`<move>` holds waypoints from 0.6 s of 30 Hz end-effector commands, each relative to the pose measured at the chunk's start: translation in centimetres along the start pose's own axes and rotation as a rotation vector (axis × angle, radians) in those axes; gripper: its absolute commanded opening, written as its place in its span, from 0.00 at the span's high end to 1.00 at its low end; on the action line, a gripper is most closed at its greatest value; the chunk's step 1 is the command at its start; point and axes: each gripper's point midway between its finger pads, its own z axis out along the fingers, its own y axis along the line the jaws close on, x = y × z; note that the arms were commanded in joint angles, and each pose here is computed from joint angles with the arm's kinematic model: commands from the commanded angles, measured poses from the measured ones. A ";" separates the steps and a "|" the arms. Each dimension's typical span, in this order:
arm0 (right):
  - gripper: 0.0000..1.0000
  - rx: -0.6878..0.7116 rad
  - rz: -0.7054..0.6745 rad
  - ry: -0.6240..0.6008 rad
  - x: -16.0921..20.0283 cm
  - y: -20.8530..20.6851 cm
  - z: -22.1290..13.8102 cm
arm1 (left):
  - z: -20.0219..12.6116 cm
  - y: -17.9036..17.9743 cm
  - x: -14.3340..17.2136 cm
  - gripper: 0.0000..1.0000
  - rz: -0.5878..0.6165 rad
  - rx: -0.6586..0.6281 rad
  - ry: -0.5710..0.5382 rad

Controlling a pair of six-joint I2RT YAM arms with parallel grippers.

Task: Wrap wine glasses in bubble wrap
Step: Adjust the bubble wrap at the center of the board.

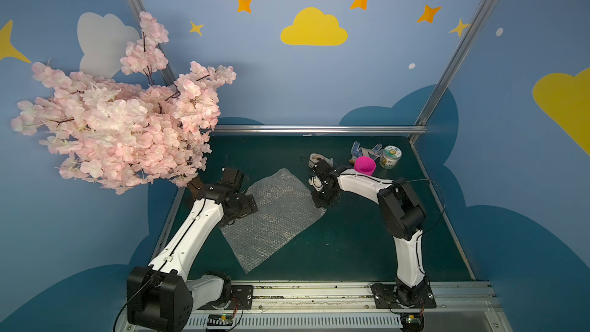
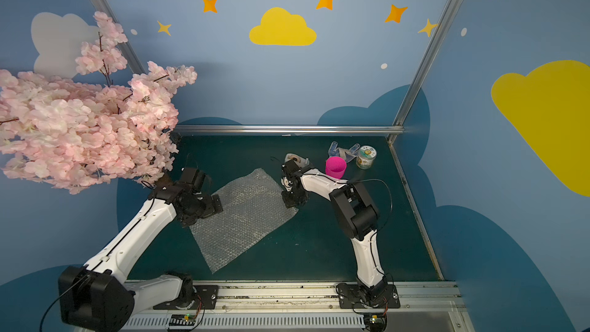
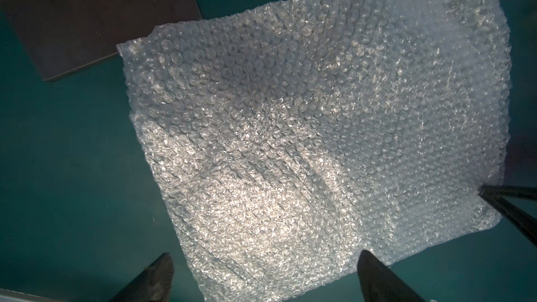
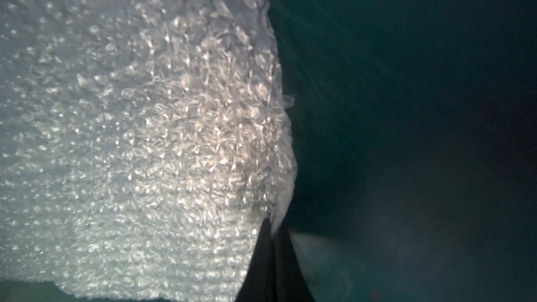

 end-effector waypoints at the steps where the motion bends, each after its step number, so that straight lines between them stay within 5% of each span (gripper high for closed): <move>1: 1.00 0.102 0.228 0.030 4.3 -2.0 -1.7 | 0.2 -1.3 1.4 0.03 0.053 0.011 0.053; 8: 1.00 0.165 0.648 0.043 13.7 -5.8 -2.7 | 2.7 -4.8 3.9 0.03 0.160 -0.001 0.137; 18: 1.00 0.255 0.917 0.019 20.0 -8.5 -4.1 | 5.6 -6.3 3.3 0.03 0.162 -0.116 0.157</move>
